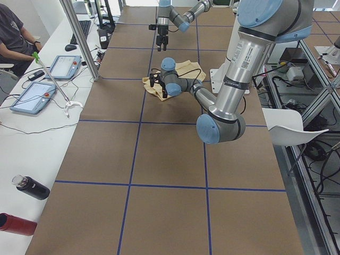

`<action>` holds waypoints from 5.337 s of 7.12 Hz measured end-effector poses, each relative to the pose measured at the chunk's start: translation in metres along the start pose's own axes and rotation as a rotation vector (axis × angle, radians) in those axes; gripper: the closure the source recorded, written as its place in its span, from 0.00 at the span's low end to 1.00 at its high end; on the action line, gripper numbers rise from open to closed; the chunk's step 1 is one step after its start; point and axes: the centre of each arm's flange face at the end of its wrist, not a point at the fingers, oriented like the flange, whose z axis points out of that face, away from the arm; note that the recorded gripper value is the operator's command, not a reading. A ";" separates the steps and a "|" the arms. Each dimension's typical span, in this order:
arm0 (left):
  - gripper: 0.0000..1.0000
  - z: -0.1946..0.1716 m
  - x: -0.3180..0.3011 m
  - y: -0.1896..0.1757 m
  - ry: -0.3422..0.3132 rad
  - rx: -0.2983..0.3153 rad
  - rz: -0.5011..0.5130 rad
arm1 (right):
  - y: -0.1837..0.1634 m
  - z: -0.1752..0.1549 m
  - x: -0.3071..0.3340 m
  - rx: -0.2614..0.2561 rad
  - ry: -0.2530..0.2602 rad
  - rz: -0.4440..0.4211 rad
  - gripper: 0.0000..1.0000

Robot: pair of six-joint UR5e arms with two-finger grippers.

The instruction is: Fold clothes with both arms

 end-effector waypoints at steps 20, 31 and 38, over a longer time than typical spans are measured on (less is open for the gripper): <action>1.00 0.016 0.038 -0.086 -0.007 0.085 -0.042 | -0.025 -0.022 0.002 0.049 -0.011 0.015 0.00; 0.02 0.035 0.065 -0.198 -0.050 0.301 -0.033 | -0.034 -0.032 0.012 0.080 -0.012 0.020 0.00; 0.01 -0.103 0.014 -0.178 -0.002 0.262 0.085 | 0.041 0.049 -0.036 0.182 0.123 -0.209 0.01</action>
